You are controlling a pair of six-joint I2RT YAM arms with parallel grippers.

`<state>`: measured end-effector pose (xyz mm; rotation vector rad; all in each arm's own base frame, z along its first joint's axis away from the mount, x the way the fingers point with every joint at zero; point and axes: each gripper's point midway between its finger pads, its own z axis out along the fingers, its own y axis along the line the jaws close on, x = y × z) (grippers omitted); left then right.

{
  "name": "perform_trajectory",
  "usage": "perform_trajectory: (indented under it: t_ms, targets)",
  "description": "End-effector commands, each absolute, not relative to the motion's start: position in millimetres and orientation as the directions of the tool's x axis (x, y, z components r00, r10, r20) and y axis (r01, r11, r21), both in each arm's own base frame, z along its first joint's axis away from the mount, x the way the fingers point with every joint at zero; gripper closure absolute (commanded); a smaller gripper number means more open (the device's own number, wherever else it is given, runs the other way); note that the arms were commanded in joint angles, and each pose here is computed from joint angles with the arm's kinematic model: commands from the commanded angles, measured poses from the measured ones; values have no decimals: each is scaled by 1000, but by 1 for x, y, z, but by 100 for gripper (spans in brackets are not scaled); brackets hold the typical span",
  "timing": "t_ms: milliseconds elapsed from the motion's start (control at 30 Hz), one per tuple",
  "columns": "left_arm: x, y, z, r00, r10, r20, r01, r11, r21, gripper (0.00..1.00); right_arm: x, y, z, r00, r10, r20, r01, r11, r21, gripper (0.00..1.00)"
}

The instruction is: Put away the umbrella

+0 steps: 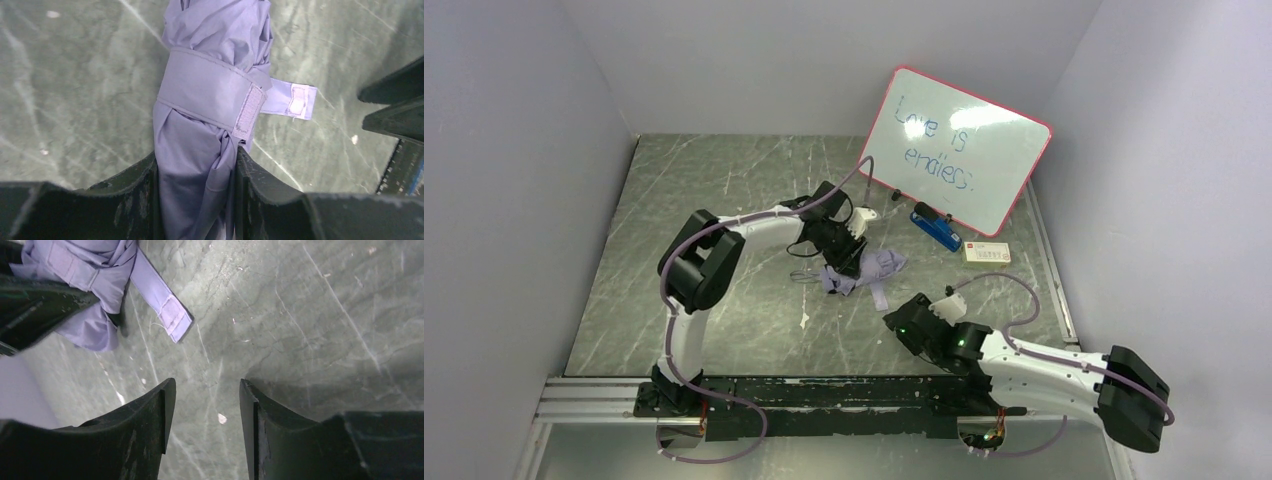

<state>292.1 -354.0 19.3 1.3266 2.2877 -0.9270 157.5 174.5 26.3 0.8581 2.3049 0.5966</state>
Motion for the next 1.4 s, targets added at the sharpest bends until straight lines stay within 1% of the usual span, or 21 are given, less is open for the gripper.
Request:
perform_trajectory:
  t_ms: [0,200,367,500,567,633,767,900,1033,1133,1367]
  targets:
    - [328,-256,-64,-570,751,-333,795,606,7,95,173,178,32,-437,865,-246,556,474,682,47]
    - [328,-252,-67,-574,751,-325,784,619,46,95,187,177,22,-305,930,-205,617,357,701,50]
    - [329,-254,-65,-569,753,-330,780,622,75,95,194,165,12,-237,935,-265,637,355,684,53]
    - [320,-262,-66,-553,766,-329,793,605,73,95,198,158,0,-229,936,-268,661,351,663,54]
    - [318,-262,-67,-541,778,-318,797,596,102,95,201,151,-4,-220,935,-277,669,352,654,54]
    - [317,-263,-68,-535,783,-317,799,591,112,95,205,143,-10,-233,929,-288,676,368,638,54]
    - [316,-264,-71,-537,784,-311,800,590,108,95,212,138,-18,-269,931,-246,692,364,623,53]
    - [316,-264,-71,-533,786,-313,802,587,109,95,218,147,-16,-304,920,-247,687,391,613,53]
    - [316,-264,-71,-531,787,-313,802,586,113,95,220,160,-20,-336,920,-201,687,385,616,52]
    - [316,-264,-71,-531,787,-314,803,586,112,95,220,164,-24,-360,912,-196,694,402,597,52]
    - [315,-264,-72,-531,788,-312,804,585,107,95,222,173,-27,-405,902,-152,649,400,647,52]
